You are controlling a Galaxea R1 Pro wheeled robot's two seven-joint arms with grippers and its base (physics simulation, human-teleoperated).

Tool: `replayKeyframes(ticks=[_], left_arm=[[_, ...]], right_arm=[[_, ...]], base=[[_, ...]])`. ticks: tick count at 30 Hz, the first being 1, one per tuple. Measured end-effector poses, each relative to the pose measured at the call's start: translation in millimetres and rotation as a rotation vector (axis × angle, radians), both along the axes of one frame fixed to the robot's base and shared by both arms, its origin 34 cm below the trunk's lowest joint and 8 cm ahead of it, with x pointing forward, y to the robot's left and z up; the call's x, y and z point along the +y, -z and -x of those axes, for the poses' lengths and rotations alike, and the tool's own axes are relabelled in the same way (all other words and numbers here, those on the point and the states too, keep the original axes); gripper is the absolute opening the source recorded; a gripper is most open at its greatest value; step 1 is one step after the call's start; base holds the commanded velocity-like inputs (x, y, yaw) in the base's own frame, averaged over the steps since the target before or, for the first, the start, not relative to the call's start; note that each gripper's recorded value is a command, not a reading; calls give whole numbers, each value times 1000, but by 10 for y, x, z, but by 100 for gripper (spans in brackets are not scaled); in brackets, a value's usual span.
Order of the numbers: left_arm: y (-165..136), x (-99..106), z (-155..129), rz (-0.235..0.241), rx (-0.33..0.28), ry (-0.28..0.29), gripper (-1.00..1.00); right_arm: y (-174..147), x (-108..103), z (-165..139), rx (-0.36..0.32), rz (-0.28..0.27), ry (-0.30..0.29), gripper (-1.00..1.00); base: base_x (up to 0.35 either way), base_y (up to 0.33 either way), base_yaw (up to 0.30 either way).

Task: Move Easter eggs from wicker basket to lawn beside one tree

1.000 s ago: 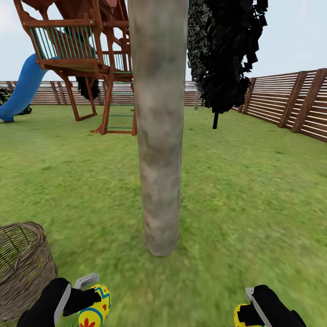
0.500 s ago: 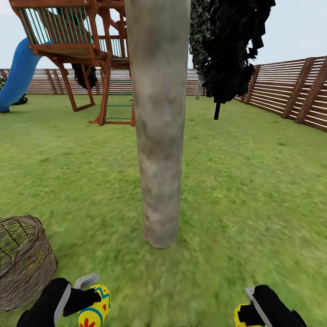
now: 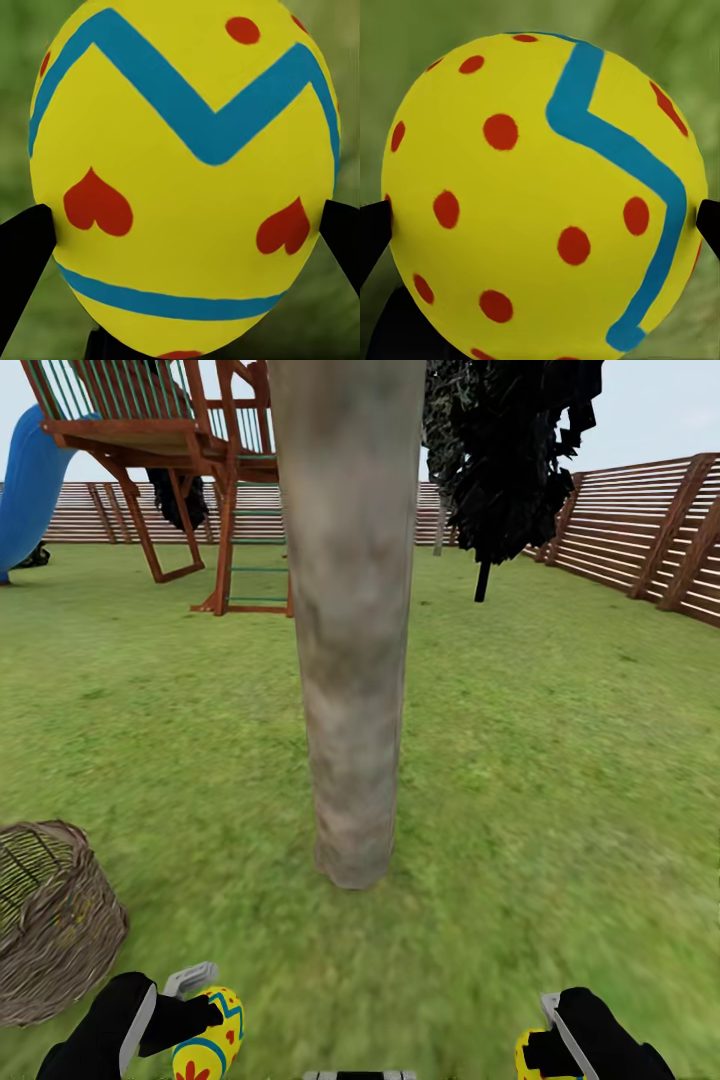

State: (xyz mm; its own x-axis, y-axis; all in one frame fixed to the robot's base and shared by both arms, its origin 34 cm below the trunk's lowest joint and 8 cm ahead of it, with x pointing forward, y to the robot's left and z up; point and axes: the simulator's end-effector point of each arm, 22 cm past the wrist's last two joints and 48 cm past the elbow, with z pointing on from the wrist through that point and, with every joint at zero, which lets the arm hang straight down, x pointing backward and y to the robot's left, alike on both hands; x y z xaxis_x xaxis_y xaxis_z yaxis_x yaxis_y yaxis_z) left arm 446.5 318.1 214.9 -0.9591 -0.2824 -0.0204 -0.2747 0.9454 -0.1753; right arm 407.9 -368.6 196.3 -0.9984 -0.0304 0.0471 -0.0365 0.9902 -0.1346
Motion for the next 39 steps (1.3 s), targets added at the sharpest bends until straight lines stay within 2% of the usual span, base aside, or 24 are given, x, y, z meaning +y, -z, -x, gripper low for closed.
replayKeyframes(ticks=[39], left_arm=[[569, -16, 487, 5, 155, -1, -100]], right_arm=[[511, 12, 527, 159, -2, 3, -100]], base=[[0, 0, 0]])
